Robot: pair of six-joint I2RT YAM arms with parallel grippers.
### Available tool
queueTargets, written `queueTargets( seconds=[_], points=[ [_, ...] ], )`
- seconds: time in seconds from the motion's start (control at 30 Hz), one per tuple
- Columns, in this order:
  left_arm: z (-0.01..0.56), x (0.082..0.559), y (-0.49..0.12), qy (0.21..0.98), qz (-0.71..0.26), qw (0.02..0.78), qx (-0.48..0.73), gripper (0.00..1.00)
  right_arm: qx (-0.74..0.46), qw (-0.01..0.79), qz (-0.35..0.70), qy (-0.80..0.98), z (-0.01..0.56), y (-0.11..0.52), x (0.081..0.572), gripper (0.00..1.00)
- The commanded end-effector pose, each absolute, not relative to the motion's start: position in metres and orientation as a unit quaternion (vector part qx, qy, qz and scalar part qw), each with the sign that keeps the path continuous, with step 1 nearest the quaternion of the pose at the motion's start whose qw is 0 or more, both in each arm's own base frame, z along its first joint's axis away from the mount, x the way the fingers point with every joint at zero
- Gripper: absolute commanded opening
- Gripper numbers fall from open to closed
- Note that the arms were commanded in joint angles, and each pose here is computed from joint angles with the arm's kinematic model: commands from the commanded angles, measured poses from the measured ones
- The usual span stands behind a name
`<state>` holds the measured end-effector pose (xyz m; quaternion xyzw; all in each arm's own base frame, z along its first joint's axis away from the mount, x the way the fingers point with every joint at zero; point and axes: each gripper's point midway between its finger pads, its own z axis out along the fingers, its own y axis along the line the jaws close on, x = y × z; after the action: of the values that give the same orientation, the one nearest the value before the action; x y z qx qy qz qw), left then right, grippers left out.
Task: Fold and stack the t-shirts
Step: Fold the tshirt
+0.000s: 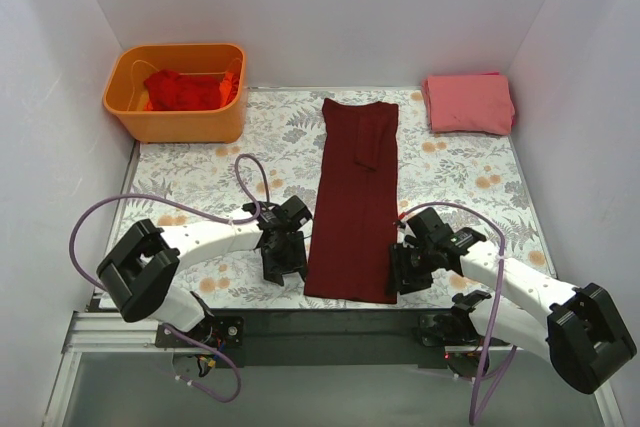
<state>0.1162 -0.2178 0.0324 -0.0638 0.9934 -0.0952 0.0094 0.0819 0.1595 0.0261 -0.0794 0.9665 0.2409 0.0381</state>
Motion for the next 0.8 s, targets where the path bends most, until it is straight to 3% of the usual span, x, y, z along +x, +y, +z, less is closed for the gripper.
queueTargets(
  seconds=[0.0, 0.13, 0.27, 0.37, 0.67, 0.77],
  points=[
    [0.041, 0.118, -0.231, 0.992, -0.113, 0.005, -0.062, 0.51, -0.079, 0.032, 0.264, 0.961, 0.024, 0.165, 0.08, 0.53],
    [0.037, 0.112, -0.238, 0.992, -0.117, -0.009, -0.053, 0.51, -0.07, 0.026, 0.261, 0.962, 0.019, 0.161, 0.077, 0.41],
    [0.033, 0.107, -0.24, 0.991, -0.12, -0.021, -0.051, 0.51, -0.067, 0.019, 0.26, 0.963, 0.016, 0.158, 0.073, 0.18],
    [0.032, 0.107, -0.241, 0.991, -0.12, -0.023, -0.049, 0.52, -0.068, 0.016, 0.26, 0.963, 0.015, 0.158, 0.073, 0.06],
    [0.028, 0.107, -0.251, 0.99, -0.127, -0.038, -0.044, 0.51, -0.076, 0.014, 0.26, 0.962, 0.014, 0.158, 0.073, 0.02],
    [0.017, 0.102, -0.249, 0.991, -0.113, -0.058, -0.043, 0.47, -0.078, 0.013, 0.261, 0.962, 0.015, 0.159, 0.073, 0.01]
  ],
)
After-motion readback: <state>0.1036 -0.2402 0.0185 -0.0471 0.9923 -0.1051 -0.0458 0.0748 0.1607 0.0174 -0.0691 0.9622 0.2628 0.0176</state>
